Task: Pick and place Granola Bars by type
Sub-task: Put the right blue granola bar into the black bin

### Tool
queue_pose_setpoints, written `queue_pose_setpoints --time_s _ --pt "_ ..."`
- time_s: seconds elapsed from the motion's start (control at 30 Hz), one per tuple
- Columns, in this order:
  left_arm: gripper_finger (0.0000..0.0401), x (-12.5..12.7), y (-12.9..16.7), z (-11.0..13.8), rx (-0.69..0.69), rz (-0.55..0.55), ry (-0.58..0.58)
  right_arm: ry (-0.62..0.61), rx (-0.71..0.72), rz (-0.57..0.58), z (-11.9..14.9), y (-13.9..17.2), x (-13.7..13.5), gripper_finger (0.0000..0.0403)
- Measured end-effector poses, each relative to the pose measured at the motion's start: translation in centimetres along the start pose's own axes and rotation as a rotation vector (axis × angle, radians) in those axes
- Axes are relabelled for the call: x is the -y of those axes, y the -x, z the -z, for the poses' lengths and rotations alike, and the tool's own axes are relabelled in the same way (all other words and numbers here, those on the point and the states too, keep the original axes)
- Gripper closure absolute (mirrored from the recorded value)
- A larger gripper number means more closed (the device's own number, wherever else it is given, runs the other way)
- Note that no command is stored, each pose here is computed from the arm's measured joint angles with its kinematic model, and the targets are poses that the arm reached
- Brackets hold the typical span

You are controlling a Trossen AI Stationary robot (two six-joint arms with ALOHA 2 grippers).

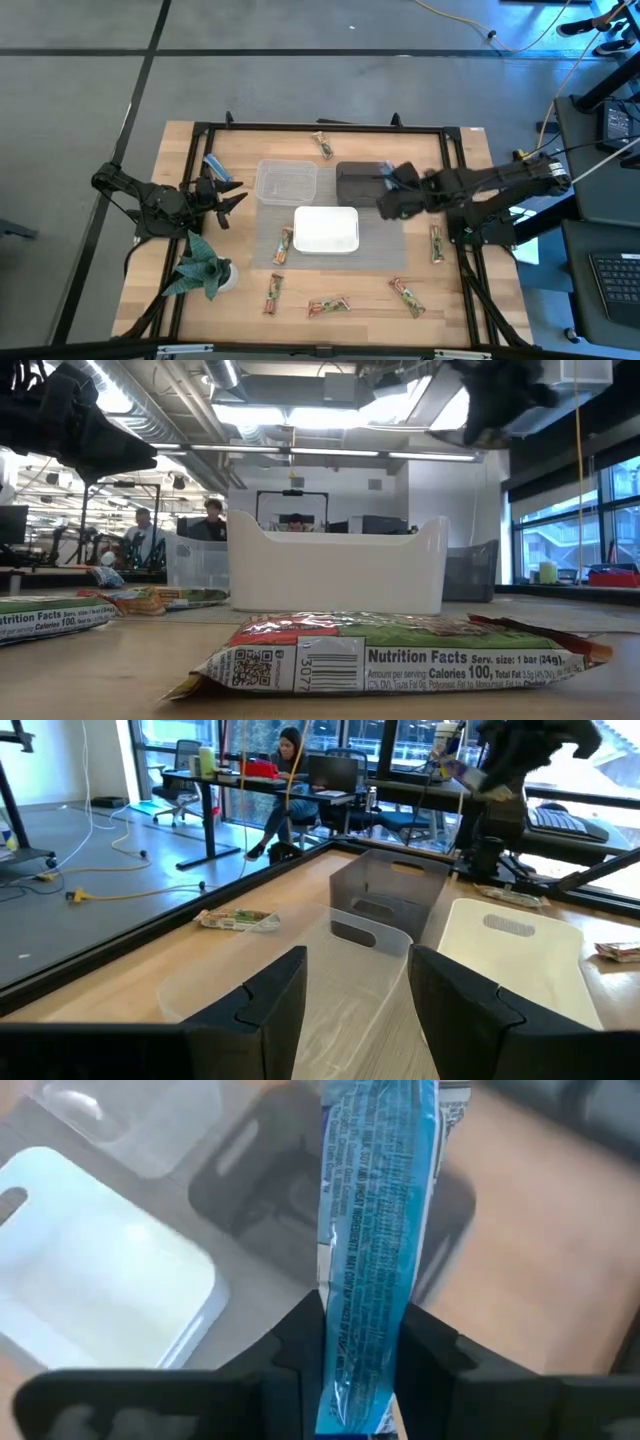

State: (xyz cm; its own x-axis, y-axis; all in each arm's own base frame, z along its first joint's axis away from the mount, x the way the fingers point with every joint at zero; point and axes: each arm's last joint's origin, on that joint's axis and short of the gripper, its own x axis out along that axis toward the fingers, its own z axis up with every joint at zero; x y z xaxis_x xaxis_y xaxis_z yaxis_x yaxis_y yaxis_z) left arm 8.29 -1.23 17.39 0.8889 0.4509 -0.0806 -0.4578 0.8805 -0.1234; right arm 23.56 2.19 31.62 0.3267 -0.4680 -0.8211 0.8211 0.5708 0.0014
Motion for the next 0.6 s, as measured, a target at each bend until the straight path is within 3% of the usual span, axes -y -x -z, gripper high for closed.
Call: queue_pose_setpoints --time_s 0.2,0.3,0.43,0.6 --pt "0.0232 0.0 0.0 0.0 -0.001 0.000 -0.001 0.212 0.013 0.002 -3.8 -2.7 1.4 0.0303" --pt "0.0232 0.0 0.0 0.0 -0.002 0.000 -0.002 0.382 -0.023 0.001 -5.1 -4.5 1.7 0.0303" --pt "0.0232 0.0 0.0 0.1 -0.008 0.010 -0.006 0.580 -0.128 -0.105 -6.0 -7.3 1.5 0.0302" --pt "0.0232 0.0 0.0 0.1 -0.010 0.011 -0.008 0.687 -0.238 -0.117 -6.1 -11.4 0.8 0.0302"
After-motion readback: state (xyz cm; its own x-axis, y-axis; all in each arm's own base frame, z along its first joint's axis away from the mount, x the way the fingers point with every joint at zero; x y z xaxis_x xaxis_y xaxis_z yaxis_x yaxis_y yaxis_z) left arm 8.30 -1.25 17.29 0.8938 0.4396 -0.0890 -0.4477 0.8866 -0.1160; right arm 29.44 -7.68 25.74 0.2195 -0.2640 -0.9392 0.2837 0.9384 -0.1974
